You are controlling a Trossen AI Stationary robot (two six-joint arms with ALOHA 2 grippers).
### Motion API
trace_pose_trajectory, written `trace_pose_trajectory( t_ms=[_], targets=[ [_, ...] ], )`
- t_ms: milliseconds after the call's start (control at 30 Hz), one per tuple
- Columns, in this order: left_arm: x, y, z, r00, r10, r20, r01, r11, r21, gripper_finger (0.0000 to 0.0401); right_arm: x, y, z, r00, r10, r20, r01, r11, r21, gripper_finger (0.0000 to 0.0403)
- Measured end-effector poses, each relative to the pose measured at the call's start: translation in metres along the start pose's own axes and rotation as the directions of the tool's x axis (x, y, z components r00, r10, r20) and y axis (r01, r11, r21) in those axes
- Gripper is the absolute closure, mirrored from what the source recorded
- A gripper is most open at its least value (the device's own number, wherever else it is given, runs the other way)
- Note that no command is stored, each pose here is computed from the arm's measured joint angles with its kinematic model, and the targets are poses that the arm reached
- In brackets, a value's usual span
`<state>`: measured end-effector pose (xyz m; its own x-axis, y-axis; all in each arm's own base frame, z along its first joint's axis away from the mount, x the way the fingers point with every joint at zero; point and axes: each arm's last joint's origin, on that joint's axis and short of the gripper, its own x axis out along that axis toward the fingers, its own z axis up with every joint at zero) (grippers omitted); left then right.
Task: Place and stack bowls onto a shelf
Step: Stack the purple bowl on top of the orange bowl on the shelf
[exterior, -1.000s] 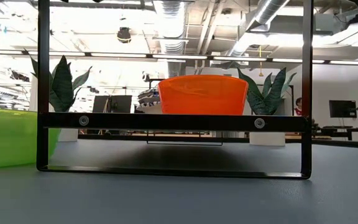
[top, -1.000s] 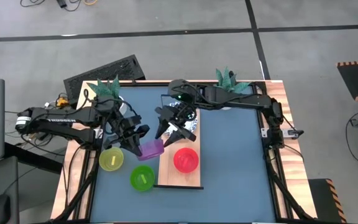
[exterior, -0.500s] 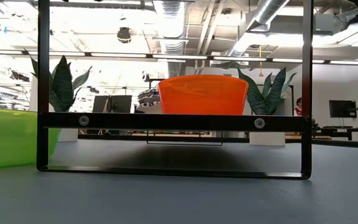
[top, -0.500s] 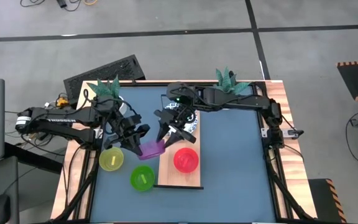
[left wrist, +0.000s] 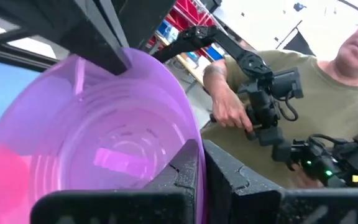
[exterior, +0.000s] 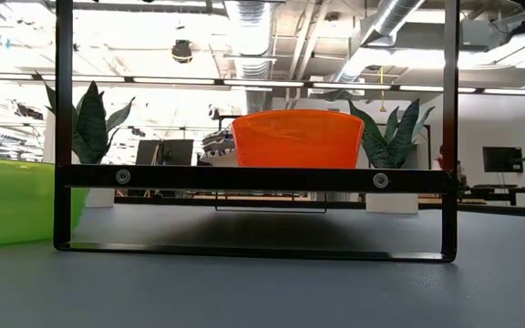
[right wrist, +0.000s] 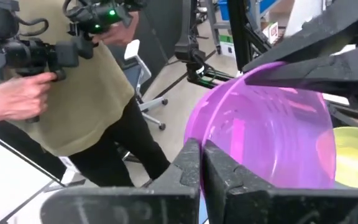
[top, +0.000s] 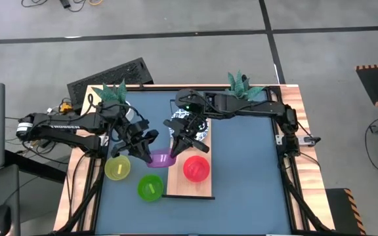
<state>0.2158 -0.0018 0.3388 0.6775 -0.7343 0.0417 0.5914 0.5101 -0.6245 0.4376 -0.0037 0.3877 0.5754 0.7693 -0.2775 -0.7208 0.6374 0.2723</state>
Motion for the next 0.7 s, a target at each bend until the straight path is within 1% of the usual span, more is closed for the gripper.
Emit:
trace_pose_trajectory(
  t_ms=[67, 167, 333, 467, 600, 700],
  targets=[
    [0.000, 0.000, 0.000, 1.000, 0.009, 0.007, -0.009, 1.000, 0.007, 0.0394, 0.000, 0.000, -0.001, 1.000, -0.001, -0.006, 0.001, 1.000, 0.009, 0.0382],
    [0.000, 0.000, 0.000, 1.000, 0.011, 0.009, -0.011, 1.000, -0.002, 0.0372, 0.000, 0.000, -0.001, 1.000, -0.003, -0.007, 0.003, 1.000, 0.008, 0.0382],
    [0.000, 0.001, 0.000, 1.000, 0.015, 0.013, -0.015, 1.000, -0.005, 0.0320, 0.002, 0.001, -0.001, 1.000, -0.008, -0.011, 0.008, 1.000, 0.009, 0.0382],
    [0.000, 0.000, 0.000, 1.000, 0.010, 0.008, -0.010, 1.000, -0.008, 0.0280, 0.002, 0.001, -0.003, 1.000, -0.010, -0.027, 0.011, 1.000, 0.030, 0.0382],
    [-0.001, 0.001, 0.001, 1.000, 0.016, 0.011, -0.015, 0.999, -0.044, 0.0251, 0.001, 0.002, -0.010, 0.997, -0.014, -0.075, 0.018, 0.998, 0.057, 0.0382],
    [-0.004, 0.003, 0.002, 1.000, 0.017, 0.007, -0.016, 0.994, -0.104, 0.0242, 0.002, 0.007, -0.017, 0.988, -0.043, -0.148, 0.053, 0.996, 0.067, 0.0382]
  ],
)
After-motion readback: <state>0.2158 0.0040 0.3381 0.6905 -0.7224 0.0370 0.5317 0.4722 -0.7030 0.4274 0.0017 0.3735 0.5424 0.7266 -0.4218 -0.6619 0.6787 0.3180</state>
